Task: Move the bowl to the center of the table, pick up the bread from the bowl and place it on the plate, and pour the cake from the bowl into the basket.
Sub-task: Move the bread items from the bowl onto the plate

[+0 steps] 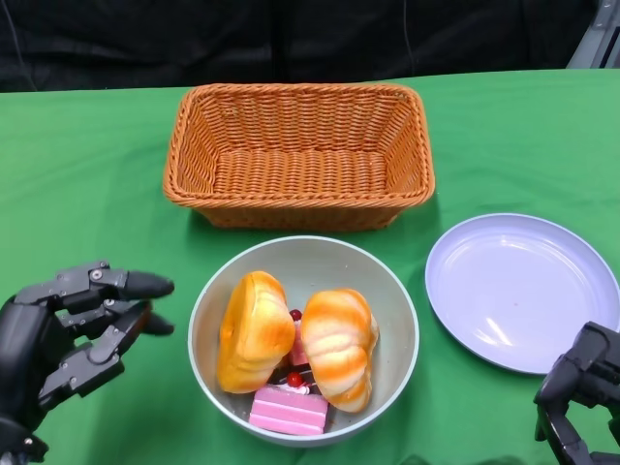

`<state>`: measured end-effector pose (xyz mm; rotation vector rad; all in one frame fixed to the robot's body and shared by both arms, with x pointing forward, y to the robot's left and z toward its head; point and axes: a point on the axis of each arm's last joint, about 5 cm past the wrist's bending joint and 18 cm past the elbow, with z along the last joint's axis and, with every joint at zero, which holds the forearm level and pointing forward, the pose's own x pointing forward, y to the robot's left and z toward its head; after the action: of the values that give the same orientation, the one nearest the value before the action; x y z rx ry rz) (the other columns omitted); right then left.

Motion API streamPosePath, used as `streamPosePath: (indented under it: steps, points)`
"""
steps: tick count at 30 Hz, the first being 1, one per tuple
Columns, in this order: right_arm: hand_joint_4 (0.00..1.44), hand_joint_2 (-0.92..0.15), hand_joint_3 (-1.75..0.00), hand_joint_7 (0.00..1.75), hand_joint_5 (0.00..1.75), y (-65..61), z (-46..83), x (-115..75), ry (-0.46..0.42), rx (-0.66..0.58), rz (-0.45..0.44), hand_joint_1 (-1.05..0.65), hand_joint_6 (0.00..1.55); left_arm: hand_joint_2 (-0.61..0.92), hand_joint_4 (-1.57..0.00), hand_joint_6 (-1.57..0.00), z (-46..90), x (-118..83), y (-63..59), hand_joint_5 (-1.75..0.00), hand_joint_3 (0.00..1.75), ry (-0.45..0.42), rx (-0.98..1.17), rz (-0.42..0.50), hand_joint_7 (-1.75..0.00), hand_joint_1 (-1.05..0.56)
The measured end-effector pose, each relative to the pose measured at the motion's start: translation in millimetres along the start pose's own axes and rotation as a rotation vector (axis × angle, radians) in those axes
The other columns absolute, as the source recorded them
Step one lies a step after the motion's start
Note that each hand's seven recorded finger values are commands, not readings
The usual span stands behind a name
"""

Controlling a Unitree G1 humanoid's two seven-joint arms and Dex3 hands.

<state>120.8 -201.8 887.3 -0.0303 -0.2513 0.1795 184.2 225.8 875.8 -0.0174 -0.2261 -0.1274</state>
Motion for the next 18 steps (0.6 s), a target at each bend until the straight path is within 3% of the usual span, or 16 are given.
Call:
streamPosePath:
  steps: [4,8,11,14,18]
  points:
    - [0.64,-0.46,-1.07,1.07,1.42,-1.9,0.9,-0.9,-0.007,-0.009,0.008,-0.09,0.65,0.64,-0.74,-0.8,-4.5,-1.3,2.6,-1.57,1.01,-0.012,0.008,0.012,-1.28,0.07]
    - [0.57,-0.74,-0.46,0.81,1.21,-6.1,7.5,-0.6,-0.041,-0.073,0.036,-0.21,0.61,0.67,-0.72,-0.78,-5.2,-1.5,2.4,-1.57,0.94,-0.017,0.013,0.012,-1.28,0.06]
    - [0.5,-0.89,-0.16,0.6,1.01,-6.3,18.0,2.5,-0.07,-0.146,0.092,-0.27,0.56,0.68,-0.72,-0.78,-5.5,-0.4,2.0,-1.57,0.91,-0.018,0.014,0.01,-1.28,0.05]
    - [0.52,-0.92,-0.05,0.37,0.75,-3.9,28.4,9.0,-0.081,-0.284,0.179,-0.34,0.6,0.66,-0.72,-0.78,-5.2,3.6,1.5,-1.59,0.96,-0.029,0.007,0.009,-1.29,0.05]
    - [0.53,-0.91,-0.01,0.17,0.53,0.4,37.0,20.4,-0.088,-0.383,0.245,-0.4,0.62,0.62,-0.71,-0.77,-5.0,5.4,1.5,-1.61,1.04,-0.035,-0.001,0.012,-1.32,0.06]
